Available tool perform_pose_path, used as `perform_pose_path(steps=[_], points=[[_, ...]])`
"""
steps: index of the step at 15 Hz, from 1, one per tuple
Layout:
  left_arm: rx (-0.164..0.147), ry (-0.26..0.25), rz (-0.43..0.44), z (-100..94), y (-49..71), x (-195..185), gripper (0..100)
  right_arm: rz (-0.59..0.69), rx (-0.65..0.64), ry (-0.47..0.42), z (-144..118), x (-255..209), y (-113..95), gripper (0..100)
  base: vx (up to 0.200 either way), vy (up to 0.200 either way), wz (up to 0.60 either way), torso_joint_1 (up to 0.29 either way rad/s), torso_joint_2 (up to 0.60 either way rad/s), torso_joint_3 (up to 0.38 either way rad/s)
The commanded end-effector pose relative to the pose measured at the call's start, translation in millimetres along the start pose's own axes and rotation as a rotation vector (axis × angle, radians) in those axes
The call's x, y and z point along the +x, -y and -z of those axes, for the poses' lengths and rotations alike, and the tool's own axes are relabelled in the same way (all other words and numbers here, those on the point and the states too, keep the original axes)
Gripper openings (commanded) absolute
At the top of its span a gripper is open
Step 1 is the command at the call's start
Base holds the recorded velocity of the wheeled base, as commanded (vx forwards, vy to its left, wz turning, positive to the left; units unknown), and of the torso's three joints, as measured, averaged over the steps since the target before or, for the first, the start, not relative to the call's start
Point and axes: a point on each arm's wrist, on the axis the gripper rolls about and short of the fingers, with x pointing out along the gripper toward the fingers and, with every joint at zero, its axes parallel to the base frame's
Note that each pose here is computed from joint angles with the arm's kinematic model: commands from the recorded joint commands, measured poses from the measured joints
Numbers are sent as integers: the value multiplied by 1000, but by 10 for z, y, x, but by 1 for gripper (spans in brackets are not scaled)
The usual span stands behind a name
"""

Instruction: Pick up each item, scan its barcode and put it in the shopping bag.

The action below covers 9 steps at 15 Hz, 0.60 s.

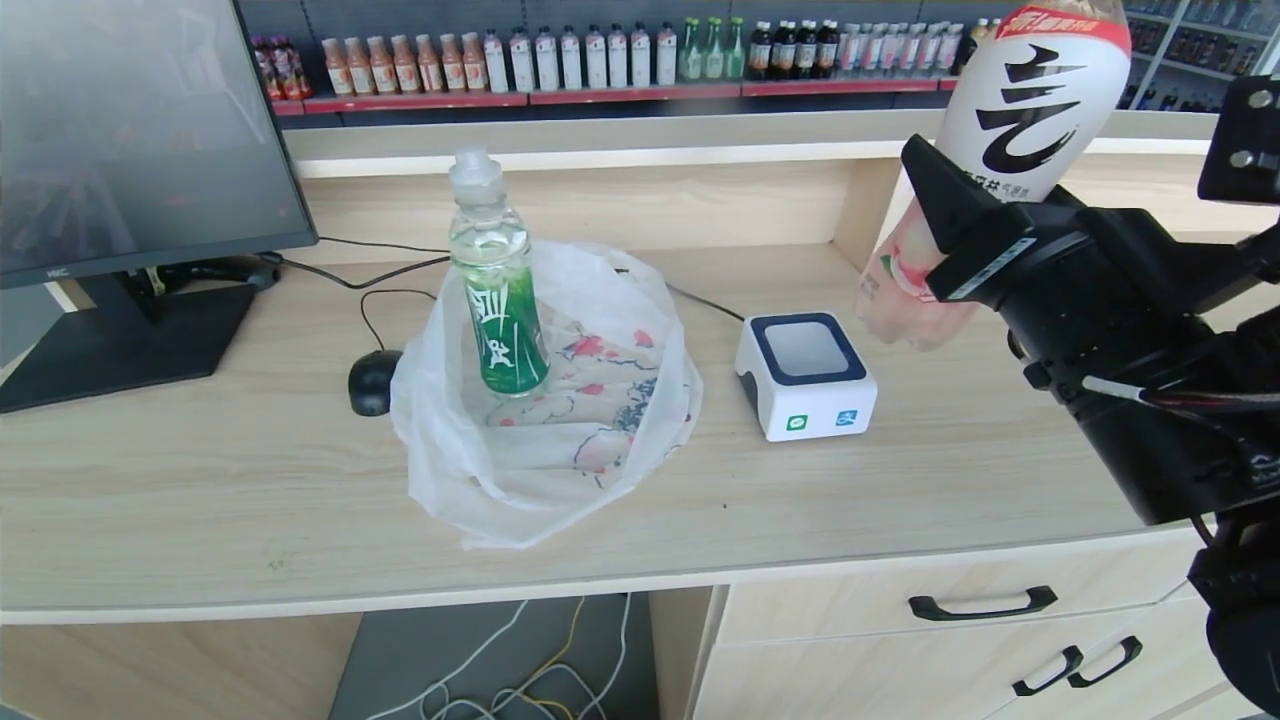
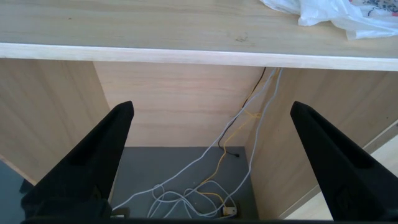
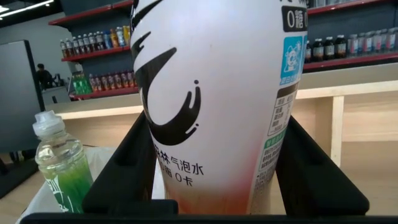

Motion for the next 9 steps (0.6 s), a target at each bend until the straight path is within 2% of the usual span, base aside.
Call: perform_pose_path(steps=[1, 6, 9], points=[[0, 1, -1, 0, 0, 0, 100, 4, 3, -14, 46, 5, -7, 0, 0, 0, 0, 0, 0, 0], [0, -1, -1, 0, 0, 1, 100, 7, 102, -95, 272, 15, -92, 0, 0, 0, 0, 0, 0, 0], [0, -1, -1, 0, 0, 1, 100, 22, 281, -71, 418, 401, -205, 0, 0, 0, 0, 0, 0, 0]])
